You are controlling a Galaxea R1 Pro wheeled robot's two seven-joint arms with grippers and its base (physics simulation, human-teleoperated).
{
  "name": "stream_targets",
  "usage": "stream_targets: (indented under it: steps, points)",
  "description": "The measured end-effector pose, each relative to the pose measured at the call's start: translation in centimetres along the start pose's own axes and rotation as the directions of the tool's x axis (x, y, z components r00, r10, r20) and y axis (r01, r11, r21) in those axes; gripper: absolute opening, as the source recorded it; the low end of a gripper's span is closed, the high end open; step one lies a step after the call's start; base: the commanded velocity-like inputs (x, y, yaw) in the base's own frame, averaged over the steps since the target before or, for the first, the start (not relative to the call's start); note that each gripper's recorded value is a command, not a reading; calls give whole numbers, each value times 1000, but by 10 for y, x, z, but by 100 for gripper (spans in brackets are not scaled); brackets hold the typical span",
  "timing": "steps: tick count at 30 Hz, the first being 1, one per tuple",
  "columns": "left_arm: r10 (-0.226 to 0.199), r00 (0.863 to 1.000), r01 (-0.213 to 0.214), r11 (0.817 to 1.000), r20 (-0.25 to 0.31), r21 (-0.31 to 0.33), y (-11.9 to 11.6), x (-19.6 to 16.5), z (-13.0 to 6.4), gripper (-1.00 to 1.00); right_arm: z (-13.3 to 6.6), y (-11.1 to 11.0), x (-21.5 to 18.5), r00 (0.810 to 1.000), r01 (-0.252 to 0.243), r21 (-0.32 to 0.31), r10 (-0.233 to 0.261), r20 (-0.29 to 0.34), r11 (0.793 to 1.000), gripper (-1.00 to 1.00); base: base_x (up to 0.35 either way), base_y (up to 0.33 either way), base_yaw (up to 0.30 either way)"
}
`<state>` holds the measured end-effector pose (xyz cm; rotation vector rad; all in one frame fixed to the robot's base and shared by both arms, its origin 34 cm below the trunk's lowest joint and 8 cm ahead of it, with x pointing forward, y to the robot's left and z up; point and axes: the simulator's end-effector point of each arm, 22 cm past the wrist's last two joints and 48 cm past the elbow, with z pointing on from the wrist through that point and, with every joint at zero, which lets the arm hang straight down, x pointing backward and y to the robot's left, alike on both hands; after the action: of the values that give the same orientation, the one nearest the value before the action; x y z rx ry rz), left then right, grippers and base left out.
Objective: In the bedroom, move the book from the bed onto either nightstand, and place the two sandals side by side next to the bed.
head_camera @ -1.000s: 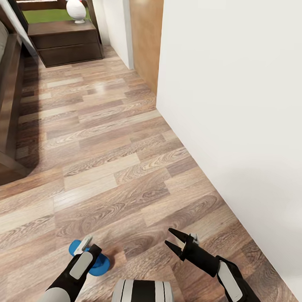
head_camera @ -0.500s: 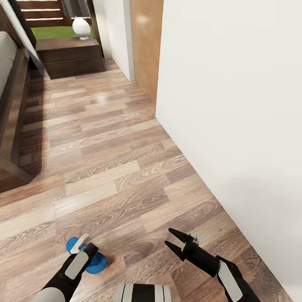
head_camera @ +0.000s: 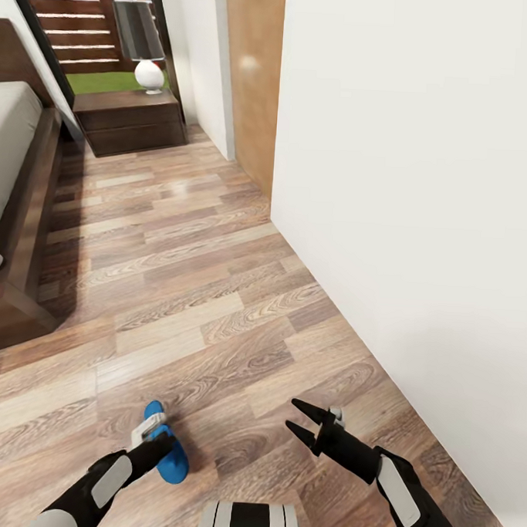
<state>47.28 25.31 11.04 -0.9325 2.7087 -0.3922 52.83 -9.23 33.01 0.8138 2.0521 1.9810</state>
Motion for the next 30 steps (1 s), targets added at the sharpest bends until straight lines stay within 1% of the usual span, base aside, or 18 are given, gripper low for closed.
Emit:
stream_targets:
  steps: [1, 2, 3, 5, 7, 8, 9, 10, 12, 14, 16, 18, 21, 26, 28, 30]
  points:
    - [12, 1000, -11, 999, -8, 37, 5, 0, -3, -100, 1, 1, 1, 1000, 4, 1, -4, -1, 1000, 100, 0, 0, 0]
    - [16, 1000, -16, 998, -7, 53, 5, -3, -5, -100, 1, 3, 1, 1000, 8, 0, -8, -2, 1000, 100, 0, 0, 0]
    - [33, 999, -33, 996, -5, 81, 6, -7, -9, -100, 1, 4, 1, 1000, 11, 1, -11, -2, 1000, 100, 0, 0, 0]
    - [85, 996, -83, 987, -11, 136, 5, -9, -16, -100, 1, 6, 1, 1000, 16, 2, -16, -2, 1000, 100, 0, 0, 0]
    - [181, 982, -169, 965, -45, 201, 3, 5, -22, -100, 2, 8, 1, 999, 37, 5, -37, 4, 999, 100, 0, 0, 0]
    - [207, 977, -191, 956, -49, 222, 1, 8, -24, -100, 2, 7, 0, 998, 55, 12, -55, 7, 998, 100, 0, 0, 0]
    - [235, 970, -214, 944, -55, 252, -3, 12, -27, -100, 1, 0, 2, 996, 89, 40, -89, 5, 995, 100, 0, 0, 0]
    - [245, 968, -223, 937, -54, 268, -6, 12, -30, -100, 1, -8, 5, 993, 114, 68, -114, -2, 991, 100, 0, 0, 0]
    - [260, 965, -237, 930, -46, 280, -7, 8, -34, -100, 6, -23, 17, 987, 160, 109, -158, -30, 981, 100, 0, 0, 0]
    - [272, 962, -254, 928, -28, 271, 1, -4, -39, -100, 18, -30, 33, 980, 193, 129, -187, -63, 973, 100, 0, 0, 0]
    - [279, 960, -267, 926, -10, 268, 3, -11, -42, -100, 21, -34, 40, 979, 200, 137, -191, -77, 970, 100, 0, 0, 0]
    - [283, 959, -273, 924, 1, 268, 2, -15, -45, -100, 21, -33, 42, 978, 205, 139, -195, -78, 969, 100, 0, 0, 0]
    - [286, 958, -279, 922, 14, 269, -1, -20, -48, -100, 20, -32, 40, 974, 223, 142, -215, -69, 964, 100, 0, 0, 0]
    - [288, 957, -287, 926, 31, 245, -1, -28, -52, -100, 15, -42, 45, 978, 210, 167, -203, -57, 963, 100, 0, 0, 0]
    - [289, 956, -290, 926, 39, 240, -2, -31, -54, -100, 13, -46, 45, 977, 213, 189, -207, -56, 958, 100, 0, 0, 0]
    - [291, 956, -294, 925, 46, 240, -4, -34, -56, -100, 11, -47, 40, 972, 234, 209, -229, -47, 950, 100, 0, 0, 0]
